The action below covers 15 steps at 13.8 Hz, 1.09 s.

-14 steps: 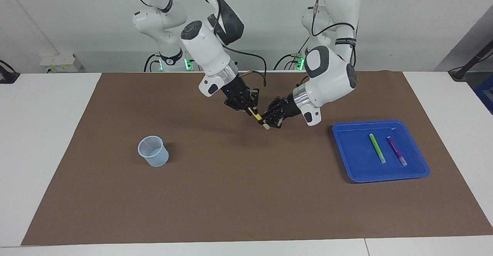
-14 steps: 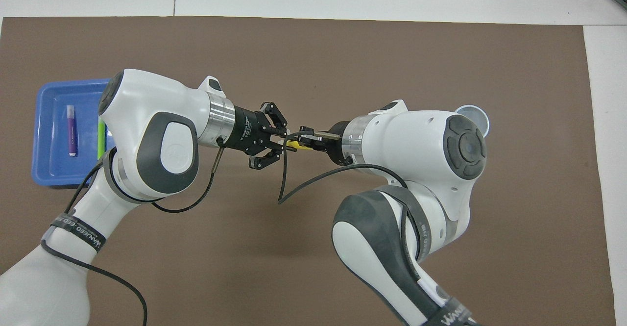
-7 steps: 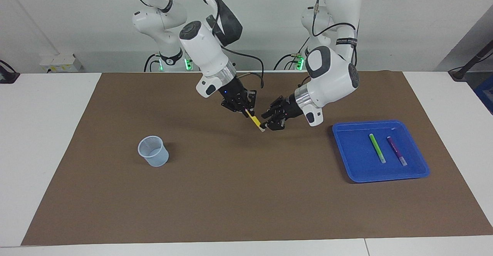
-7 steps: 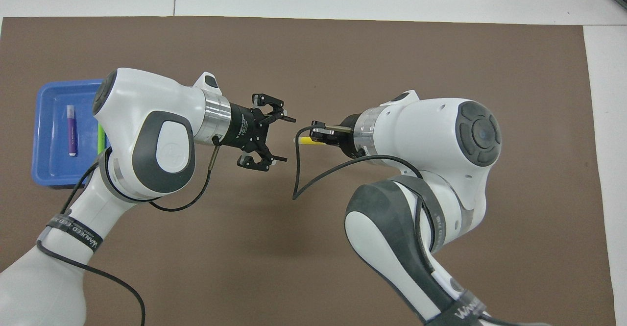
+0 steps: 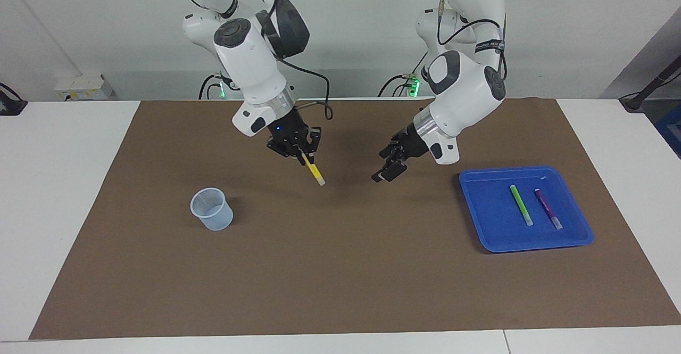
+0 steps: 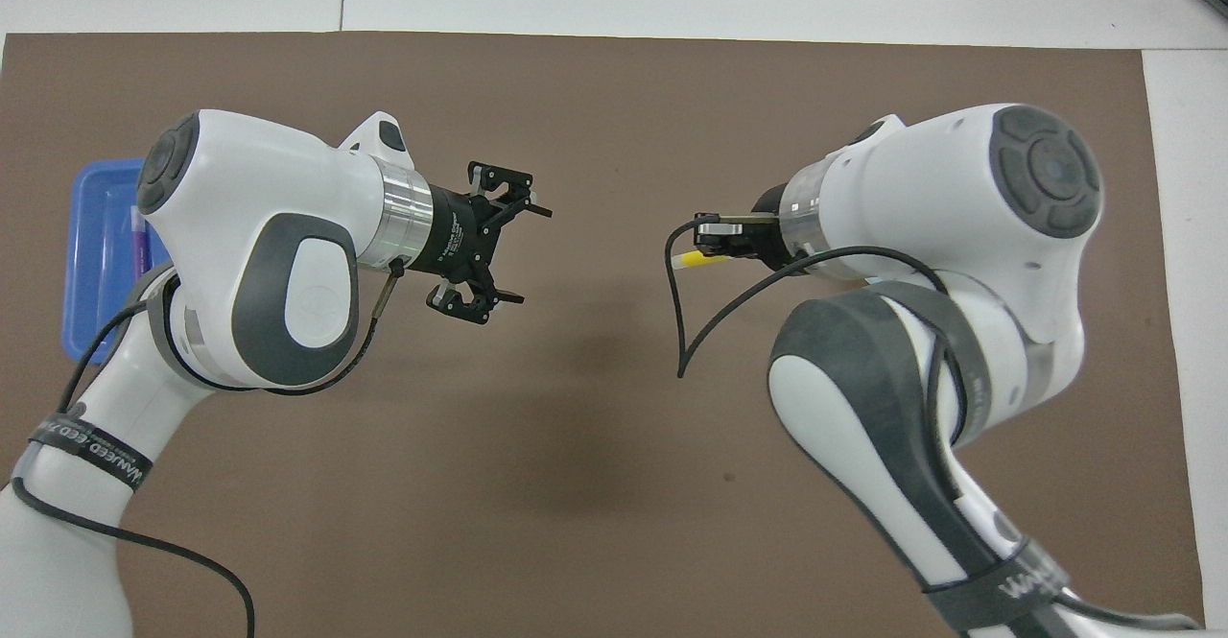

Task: Transfer and insert pens with both arms
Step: 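Carry the yellow pen into the cup with the right gripper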

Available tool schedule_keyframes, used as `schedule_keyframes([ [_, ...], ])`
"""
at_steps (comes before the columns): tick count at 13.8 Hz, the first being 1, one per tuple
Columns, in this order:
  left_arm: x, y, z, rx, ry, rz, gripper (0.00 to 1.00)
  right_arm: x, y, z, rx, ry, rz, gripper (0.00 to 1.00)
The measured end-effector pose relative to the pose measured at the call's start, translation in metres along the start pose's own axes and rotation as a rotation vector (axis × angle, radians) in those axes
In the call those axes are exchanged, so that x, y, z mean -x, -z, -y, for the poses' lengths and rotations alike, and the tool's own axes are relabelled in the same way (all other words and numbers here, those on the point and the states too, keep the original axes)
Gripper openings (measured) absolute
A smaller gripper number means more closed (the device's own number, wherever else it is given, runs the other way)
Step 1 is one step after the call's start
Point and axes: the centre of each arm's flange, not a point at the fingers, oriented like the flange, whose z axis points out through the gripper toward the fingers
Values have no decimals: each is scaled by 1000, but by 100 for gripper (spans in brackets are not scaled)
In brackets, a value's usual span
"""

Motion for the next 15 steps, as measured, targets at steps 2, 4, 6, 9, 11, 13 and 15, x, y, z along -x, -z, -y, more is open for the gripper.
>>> schedule_keyframes([
  [2,-3,2,2,-3,-85,-6,100,-15,15,-51,21,84,21,19],
  [4,-4,-2,6,-13,-178,-4,100,-26,26,-101,72,175,36,19],
  [6,-9,-3,9,-30,-254,-29,100,-30,35,-134,140,241,47,19],
  [9,-31,0,21,-59,-412,-56,100,-32,44,-168,206,309,71,19],
  [11,-41,6,25,-80,-494,-90,100,-34,48,-181,241,332,75,19],
  [13,-61,17,27,-148,-605,-186,100,-34,49,-186,274,342,80,19],
  [15,-83,30,30,-213,-720,-260,98,-33,47,-193,286,336,87,19],
])
